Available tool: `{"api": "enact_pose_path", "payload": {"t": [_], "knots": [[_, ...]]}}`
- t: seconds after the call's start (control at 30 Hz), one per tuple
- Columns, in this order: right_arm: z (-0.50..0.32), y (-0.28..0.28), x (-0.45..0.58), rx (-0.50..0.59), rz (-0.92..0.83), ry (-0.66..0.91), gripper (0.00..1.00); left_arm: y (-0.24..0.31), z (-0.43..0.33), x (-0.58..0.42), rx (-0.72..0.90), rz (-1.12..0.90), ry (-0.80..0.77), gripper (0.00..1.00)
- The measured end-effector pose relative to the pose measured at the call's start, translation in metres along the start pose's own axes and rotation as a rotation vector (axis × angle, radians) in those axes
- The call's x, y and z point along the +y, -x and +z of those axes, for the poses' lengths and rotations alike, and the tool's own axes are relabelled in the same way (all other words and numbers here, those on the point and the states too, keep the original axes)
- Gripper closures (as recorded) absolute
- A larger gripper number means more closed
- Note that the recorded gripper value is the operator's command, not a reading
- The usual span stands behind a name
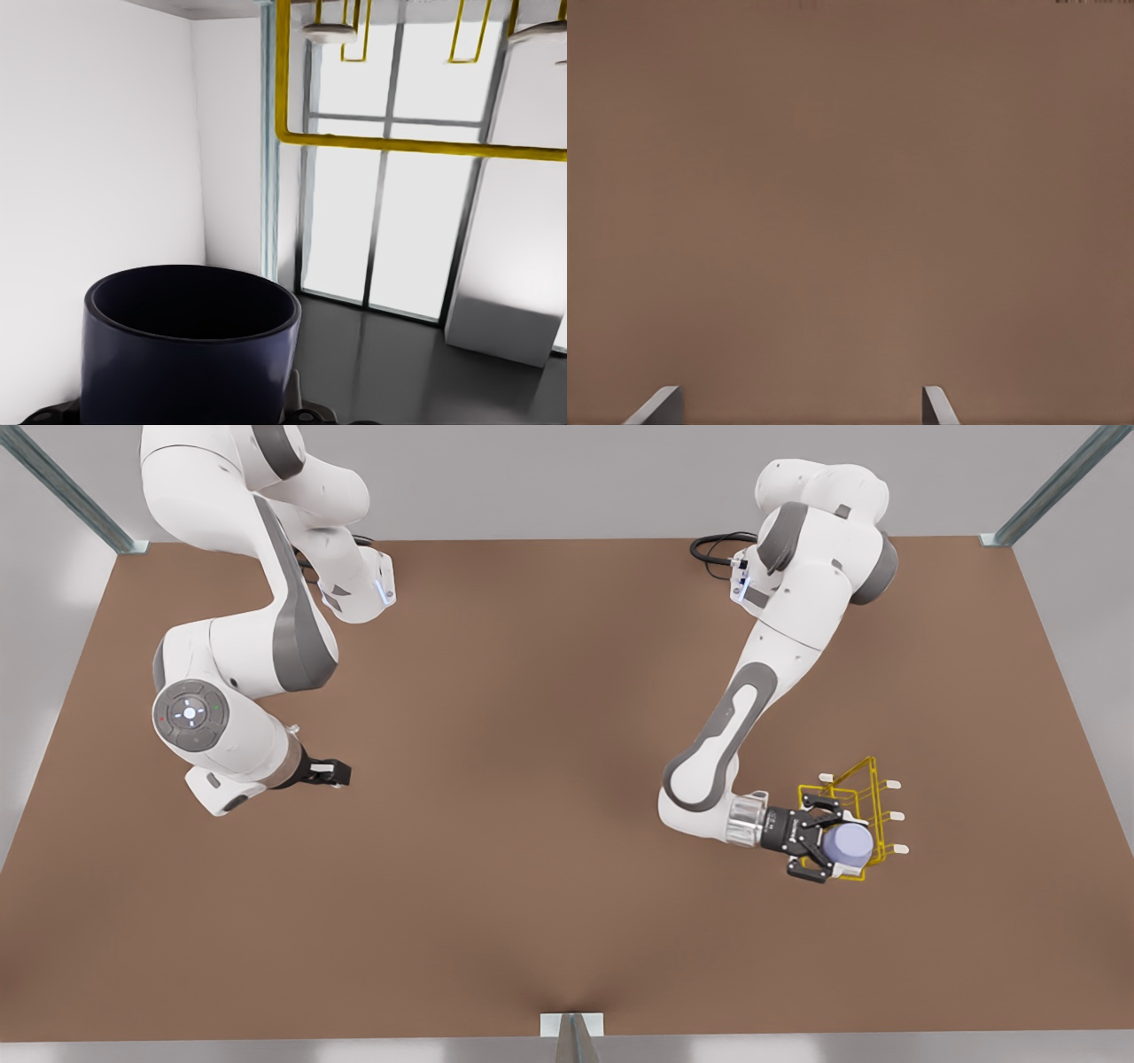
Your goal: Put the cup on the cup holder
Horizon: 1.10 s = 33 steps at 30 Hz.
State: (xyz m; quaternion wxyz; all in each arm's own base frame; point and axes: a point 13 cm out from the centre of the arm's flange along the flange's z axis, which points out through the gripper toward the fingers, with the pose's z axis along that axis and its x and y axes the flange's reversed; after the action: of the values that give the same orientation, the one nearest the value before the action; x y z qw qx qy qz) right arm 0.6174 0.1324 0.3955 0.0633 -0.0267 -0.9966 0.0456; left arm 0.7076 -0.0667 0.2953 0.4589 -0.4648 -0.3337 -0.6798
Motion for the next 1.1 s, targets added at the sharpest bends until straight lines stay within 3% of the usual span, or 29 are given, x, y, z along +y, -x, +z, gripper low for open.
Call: {"api": "enact_pose_path", "payload": {"t": [0.87, 0.9, 1.1], "knots": [[0.018, 0.008, -0.007, 0.015, 0.011, -0.004, 0.0, 0.085, 0.0, -0.017, -0.113, 0.012, -0.027, 0.17], [0.018, 0.008, -0.006, 0.014, 0.009, -0.005, 0.0, 0.086, 0.0, -0.017, -0.113, 0.008, -0.027, 0.02], [0.017, 0.008, -0.006, 0.013, 0.009, -0.008, 0.0, 0.086, -0.001, -0.018, -0.113, -0.015, -0.029, 0.0]]}}
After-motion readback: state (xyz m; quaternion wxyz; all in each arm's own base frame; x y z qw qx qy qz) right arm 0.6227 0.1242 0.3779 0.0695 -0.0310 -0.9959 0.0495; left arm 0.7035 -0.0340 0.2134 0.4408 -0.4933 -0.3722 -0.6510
